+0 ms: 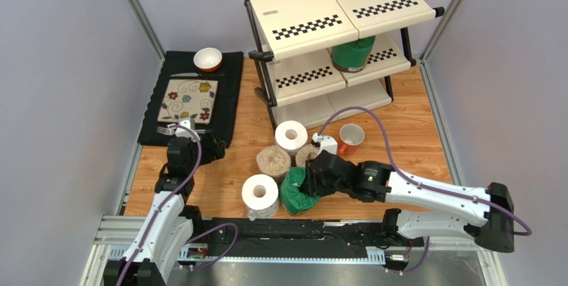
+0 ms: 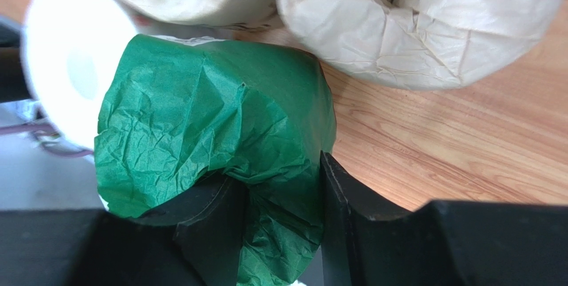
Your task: Place and organize the paper towels onto the shelf
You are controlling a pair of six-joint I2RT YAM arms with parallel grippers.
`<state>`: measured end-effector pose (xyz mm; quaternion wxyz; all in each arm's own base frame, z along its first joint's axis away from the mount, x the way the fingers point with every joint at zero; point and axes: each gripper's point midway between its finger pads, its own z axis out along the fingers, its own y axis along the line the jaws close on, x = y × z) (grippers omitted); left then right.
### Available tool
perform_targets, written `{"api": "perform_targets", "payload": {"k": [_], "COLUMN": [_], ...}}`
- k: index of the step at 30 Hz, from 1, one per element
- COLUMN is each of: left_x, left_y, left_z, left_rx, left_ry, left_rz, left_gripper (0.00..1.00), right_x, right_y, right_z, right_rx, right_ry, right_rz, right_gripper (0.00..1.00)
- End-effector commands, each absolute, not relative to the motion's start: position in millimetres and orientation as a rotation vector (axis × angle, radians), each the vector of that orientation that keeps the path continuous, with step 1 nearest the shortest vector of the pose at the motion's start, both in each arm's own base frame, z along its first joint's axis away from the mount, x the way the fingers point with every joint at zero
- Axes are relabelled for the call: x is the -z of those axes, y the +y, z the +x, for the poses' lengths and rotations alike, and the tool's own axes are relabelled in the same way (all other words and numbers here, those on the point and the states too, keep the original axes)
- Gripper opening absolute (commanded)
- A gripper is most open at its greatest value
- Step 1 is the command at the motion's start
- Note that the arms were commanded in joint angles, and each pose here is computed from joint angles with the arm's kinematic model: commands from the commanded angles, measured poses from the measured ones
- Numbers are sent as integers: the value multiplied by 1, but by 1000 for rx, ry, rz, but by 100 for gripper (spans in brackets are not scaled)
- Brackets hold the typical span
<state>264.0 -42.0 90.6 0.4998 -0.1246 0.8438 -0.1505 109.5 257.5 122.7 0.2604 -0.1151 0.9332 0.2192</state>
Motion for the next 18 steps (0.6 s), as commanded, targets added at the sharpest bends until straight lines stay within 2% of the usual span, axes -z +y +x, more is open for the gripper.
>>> {"api": "perform_targets", "payload": {"k": [1, 10, 13, 18], "left_x": [-108, -110, -111, -111], "left_y": [-43, -43, -44, -44], "left_z": [270, 270, 270, 270], "left_rx": [377, 381, 383, 383], "left_ry": [1994, 1991, 1990, 1991], "left_rz": [-287, -286, -285, -287], "left_gripper": [93, 93, 93, 93], "right_x": [-213, -305, -335, -376], "right_y": [260, 177, 160, 151], "right_z": [116, 188, 212, 247], "right_rx": [-761, -374, -305, -365], "right_ry": [2324, 1998, 1907, 1797], "right_rz": [-345, -64, 14, 99], "right_gripper": [38, 39, 40, 39]}}
